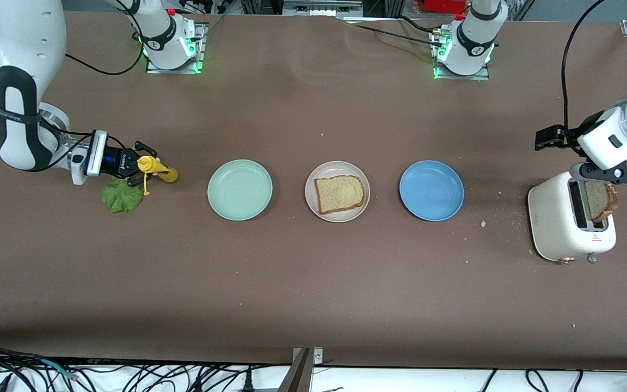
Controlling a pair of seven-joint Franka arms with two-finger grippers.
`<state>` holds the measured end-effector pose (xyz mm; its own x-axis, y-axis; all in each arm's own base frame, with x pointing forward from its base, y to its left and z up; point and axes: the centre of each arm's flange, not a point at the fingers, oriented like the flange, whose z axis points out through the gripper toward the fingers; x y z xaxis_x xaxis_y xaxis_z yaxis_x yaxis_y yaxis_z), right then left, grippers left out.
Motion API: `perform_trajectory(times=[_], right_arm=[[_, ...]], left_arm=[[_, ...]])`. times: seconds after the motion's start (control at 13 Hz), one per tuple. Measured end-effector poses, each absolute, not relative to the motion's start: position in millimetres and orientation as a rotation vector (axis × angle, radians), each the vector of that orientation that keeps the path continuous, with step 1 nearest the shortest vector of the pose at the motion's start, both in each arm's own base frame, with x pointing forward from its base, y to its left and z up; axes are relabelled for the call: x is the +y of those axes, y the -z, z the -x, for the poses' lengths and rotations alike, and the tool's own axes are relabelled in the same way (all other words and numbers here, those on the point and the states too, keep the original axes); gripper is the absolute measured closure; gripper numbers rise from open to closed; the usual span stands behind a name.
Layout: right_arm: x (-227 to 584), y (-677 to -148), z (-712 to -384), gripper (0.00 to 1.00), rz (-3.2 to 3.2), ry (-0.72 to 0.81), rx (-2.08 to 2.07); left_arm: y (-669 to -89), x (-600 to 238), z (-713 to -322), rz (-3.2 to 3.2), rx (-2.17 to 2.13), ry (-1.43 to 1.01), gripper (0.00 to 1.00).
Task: Make sandwich in beige plate with both arms
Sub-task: 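Lower the mustard bottle onto the table and open the right gripper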
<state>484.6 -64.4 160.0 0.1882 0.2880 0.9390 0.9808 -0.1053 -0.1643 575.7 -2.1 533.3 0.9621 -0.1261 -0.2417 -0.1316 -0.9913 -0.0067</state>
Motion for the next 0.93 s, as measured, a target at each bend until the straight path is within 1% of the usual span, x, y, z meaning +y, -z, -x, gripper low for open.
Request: perform_trajectory(times=[0.39,0.62,0.77,0.85,0.93], right_arm=[[-77,-141,-488,0.89,1.557,1.011,-1.312],[-76,-135,-491,0.89,1.552,1.009,-1.332],[-76,-134,-492,0.91,1.551,1.007,-1.336],[-77,-133,-493,0.91,1.551,1.005,-1.336],[-77,-133,-493,0.84,1.551,1.004,-1.335]], left_arm=[[-533,-2,-575,3.088,0.202,-0.39,0.0],[-533,-2,-575,3.088,0.201,-0.391,0.0],[-533,-1,-575,3.088,0.199,-0.392,0.0],[-533,-1,-575,3.088,0.198,-0.392,0.0],[-533,0,-575,3.088,0.198,-0.393,0.0]])
